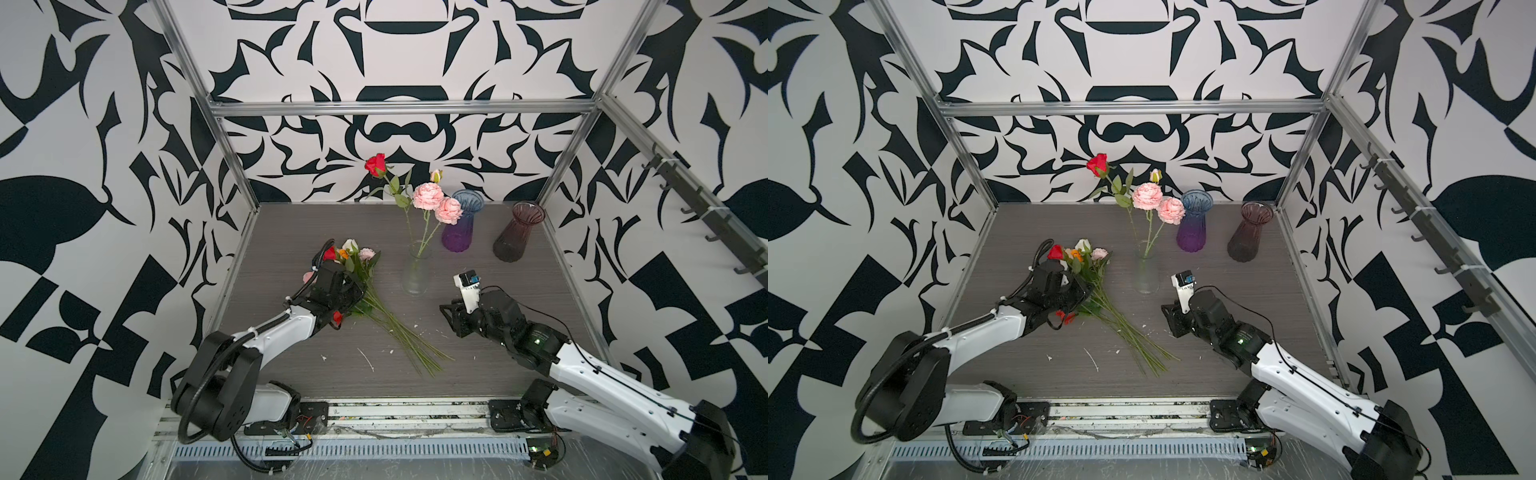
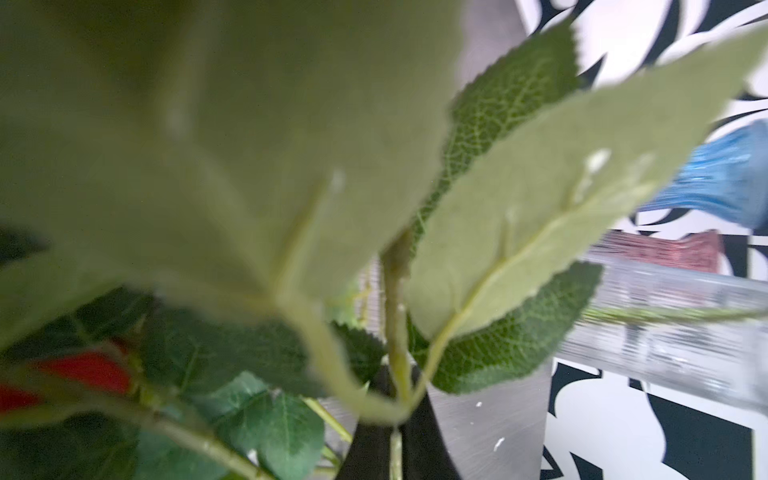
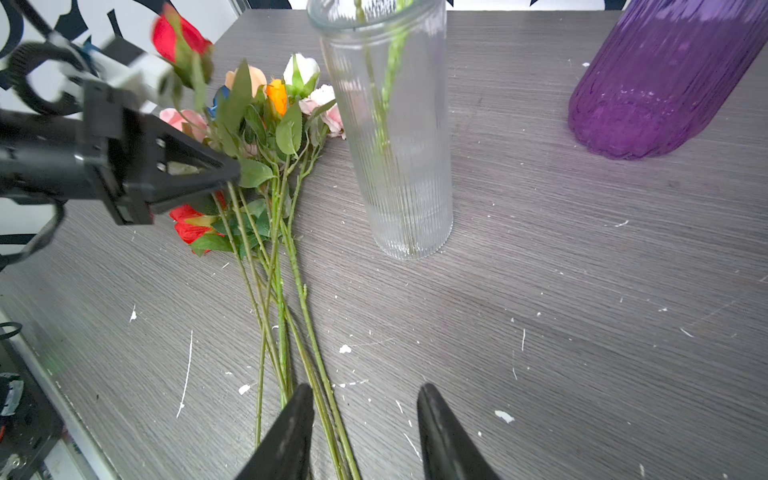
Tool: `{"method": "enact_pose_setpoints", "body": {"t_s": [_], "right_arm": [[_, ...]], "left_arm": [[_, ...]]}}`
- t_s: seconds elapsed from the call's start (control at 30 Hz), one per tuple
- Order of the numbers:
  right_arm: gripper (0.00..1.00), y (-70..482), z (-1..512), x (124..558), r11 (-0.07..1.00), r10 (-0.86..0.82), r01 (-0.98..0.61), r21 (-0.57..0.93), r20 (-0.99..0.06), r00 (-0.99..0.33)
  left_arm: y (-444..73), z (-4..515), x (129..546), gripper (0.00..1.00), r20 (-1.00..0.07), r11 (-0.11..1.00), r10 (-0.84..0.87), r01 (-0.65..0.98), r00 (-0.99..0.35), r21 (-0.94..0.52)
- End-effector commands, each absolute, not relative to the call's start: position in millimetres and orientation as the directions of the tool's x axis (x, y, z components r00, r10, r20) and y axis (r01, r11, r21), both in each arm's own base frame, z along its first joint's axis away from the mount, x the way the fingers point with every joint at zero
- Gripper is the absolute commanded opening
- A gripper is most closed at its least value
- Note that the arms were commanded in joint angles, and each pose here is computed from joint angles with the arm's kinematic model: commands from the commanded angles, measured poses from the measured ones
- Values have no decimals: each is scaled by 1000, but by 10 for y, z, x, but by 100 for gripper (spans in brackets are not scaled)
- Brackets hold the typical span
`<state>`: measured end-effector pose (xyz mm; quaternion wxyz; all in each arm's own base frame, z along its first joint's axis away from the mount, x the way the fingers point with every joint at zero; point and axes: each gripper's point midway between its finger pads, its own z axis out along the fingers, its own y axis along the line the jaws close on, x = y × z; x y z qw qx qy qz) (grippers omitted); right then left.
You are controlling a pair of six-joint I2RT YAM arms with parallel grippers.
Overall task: Arrange the flowers into the vase
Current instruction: 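Lift the second red rose up out of the bouquet with the left gripper, then carry the second red rose over the clear vase and lower it in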
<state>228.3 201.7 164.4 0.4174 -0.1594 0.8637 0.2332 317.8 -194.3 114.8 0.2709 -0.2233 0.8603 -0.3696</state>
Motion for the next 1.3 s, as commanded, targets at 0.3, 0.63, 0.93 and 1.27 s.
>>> {"method": "enact_pose_setpoints", "body": {"t_s": [0.3,0.63,0.93,1.27], "right_arm": [[44,1987,1721,2318,846,-59,-462,267,-814,-578],[44,1984,1719,2319,847,-57,-460,267,-814,-578],[44,1963,1725,2308,847,-50,-458,270,-817,-574],[44,1966,1726,2306,846,-50,-461,270,-819,-572]], "left_arm": [[-1571,2510,3141,0,-573,659,-618,43,-539,-751],[-1488,4092,3072,0,-759,688,-584,321,-287,-651],[-1609,4990,3202,0,-789,664,-598,463,-144,-587],[-1950,4906,3640,0,-824,670,-542,507,-165,-543]]}}
